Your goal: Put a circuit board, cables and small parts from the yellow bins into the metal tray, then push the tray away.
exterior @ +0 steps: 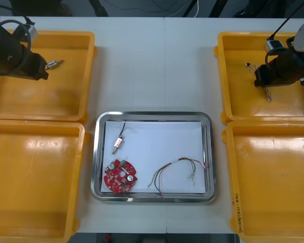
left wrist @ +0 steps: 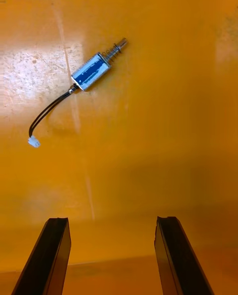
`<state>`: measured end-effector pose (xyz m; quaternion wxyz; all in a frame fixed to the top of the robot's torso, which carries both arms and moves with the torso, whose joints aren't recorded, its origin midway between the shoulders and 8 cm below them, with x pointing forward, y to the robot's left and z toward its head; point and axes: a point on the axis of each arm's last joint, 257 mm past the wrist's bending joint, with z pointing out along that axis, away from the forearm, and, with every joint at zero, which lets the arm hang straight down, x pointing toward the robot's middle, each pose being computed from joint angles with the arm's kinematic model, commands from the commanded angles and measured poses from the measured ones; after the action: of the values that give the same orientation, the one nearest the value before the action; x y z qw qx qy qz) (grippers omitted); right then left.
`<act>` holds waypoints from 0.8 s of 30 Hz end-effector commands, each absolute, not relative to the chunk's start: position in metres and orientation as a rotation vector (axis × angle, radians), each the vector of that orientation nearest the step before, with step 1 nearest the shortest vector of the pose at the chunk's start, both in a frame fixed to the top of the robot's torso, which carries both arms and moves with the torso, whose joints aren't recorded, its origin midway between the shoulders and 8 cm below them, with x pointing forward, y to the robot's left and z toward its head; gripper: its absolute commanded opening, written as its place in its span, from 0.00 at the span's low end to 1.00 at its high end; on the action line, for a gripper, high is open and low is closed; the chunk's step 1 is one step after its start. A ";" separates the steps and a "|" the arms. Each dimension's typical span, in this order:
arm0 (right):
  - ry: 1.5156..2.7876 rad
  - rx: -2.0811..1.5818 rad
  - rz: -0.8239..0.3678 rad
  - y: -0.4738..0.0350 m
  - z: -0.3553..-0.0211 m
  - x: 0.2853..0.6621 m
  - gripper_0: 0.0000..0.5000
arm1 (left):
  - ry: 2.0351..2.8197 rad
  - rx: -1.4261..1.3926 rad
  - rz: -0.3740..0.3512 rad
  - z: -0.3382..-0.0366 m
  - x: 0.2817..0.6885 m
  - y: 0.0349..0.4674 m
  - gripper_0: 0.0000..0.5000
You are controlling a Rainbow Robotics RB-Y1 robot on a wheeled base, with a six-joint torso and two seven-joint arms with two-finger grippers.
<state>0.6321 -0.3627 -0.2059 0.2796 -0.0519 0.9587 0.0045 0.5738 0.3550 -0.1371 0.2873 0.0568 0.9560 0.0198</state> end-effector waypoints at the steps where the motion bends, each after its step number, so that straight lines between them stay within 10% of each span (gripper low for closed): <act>1: 2.518 -0.209 -0.005 -0.345 -0.179 0.649 0.10 | 2.443 0.313 0.174 -0.103 0.597 0.372 1.00; 24: 2.553 -0.295 -0.093 -0.362 -0.115 0.628 0.00 | 2.313 0.309 0.223 -0.122 0.642 0.397 1.00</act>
<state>0.6182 -0.3519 -0.1746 0.2455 -0.0963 0.9645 -0.0168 0.6227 0.4088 -0.1496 0.3595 0.1013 0.9244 0.0778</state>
